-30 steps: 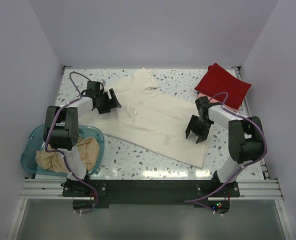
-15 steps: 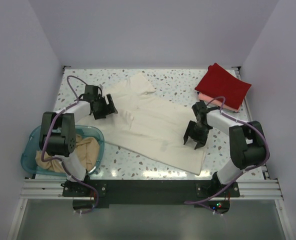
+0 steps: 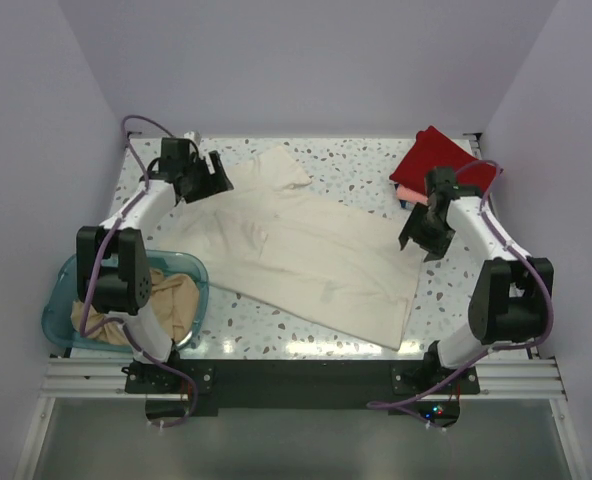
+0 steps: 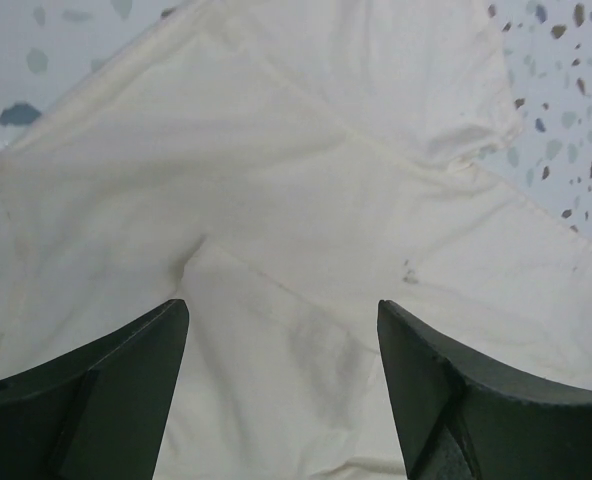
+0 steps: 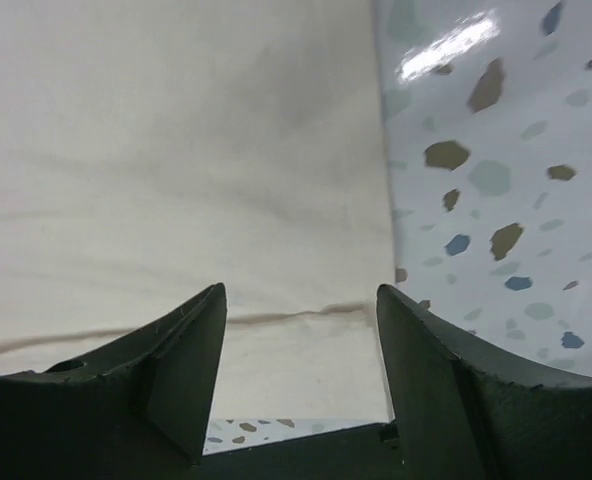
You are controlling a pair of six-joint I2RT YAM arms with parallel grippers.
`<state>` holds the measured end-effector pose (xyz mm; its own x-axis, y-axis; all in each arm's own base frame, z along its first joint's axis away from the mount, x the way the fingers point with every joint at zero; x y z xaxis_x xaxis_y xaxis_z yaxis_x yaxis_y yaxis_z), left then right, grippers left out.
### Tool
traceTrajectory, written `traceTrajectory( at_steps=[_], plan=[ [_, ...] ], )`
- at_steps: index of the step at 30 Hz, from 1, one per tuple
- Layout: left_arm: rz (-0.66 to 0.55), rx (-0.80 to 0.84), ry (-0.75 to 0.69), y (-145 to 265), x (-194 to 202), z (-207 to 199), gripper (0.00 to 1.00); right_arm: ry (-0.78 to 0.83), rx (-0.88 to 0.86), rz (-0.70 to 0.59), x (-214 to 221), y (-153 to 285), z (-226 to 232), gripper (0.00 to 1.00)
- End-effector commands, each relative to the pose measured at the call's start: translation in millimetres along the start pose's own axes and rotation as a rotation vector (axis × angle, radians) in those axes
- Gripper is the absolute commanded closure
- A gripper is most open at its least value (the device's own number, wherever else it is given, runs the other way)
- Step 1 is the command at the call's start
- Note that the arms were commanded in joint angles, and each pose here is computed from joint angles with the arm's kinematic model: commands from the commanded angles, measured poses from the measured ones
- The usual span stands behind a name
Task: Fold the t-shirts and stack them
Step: Fold the tshirt
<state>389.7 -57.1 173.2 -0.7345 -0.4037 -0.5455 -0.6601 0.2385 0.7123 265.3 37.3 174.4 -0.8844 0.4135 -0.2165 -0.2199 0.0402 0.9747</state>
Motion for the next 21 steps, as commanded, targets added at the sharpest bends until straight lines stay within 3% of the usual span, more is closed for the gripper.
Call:
traceTrajectory(
  at_steps=[1,9,21],
  plan=[
    [-0.075,0.075,-0.044,-3,-28,-24,0.19,0.024,0.063,-0.094,-31,-2,-18,0.36],
    [-0.139,0.204,-0.055,-28,-57,-54,0.19,-0.034,0.094,-0.230,-81,-33,-30,0.43],
    [-0.231,0.387,-0.044,-80,-87,-93,0.21,-0.051,0.062,-0.293,-114,-68,-25,0.50]
  ],
)
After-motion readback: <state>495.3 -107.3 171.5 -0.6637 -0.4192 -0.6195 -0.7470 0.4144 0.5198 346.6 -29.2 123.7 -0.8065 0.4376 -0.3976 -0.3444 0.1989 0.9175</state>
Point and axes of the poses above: each gripper's point midway between its finger pads, its own y axis back along the fingers, its own z axis along the line the jaws close on, x = y × z, the point moved 9 cm from there along y, back along the fingers, and after that the axes turned 5 degrees about y, right-handed, at the moved point
